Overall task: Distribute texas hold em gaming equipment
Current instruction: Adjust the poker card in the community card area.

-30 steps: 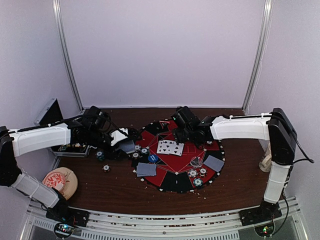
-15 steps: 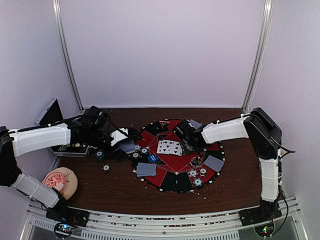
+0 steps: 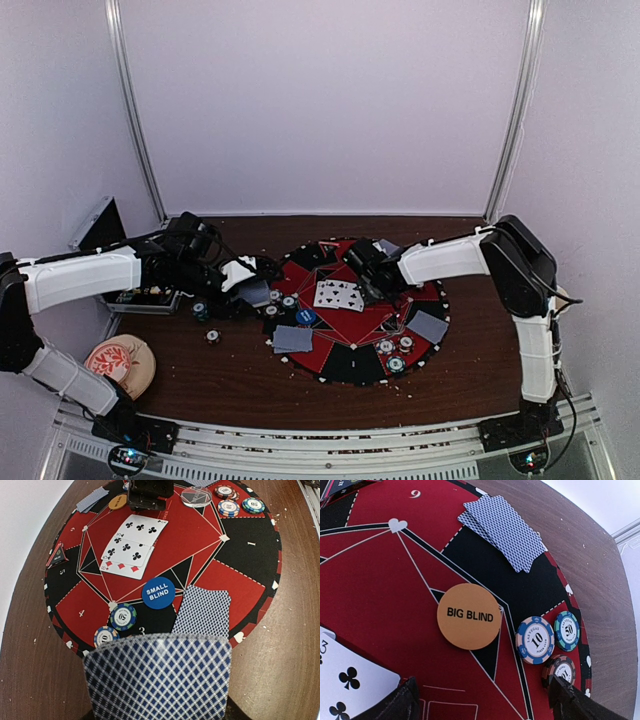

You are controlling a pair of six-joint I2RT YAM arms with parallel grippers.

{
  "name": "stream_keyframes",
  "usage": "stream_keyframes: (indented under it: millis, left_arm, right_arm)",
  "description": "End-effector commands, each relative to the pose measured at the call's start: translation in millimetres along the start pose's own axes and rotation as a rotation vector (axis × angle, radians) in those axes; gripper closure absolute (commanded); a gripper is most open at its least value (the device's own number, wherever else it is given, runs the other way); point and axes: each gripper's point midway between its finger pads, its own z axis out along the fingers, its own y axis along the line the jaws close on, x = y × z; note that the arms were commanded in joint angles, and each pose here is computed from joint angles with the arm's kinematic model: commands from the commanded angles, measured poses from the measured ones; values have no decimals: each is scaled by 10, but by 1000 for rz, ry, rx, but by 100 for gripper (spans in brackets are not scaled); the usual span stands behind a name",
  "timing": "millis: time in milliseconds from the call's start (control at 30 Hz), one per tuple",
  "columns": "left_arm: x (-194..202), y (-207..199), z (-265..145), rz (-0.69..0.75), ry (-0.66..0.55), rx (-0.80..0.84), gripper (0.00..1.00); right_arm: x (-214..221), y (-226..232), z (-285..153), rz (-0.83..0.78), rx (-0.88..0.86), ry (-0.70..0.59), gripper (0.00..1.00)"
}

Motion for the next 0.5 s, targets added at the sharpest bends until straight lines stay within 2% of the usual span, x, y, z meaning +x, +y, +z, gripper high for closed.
stream_keyframes:
  millis: [0,467]
  left_arm:
    - [-108,79,-61,9,-46,-30,46]
    - [-109,79,-66,9,-46,-31,46]
  right_arm:
    - [74,144,90,-12,-52,30,9]
    - [-15,255,-24,-17,-91,-1,8]
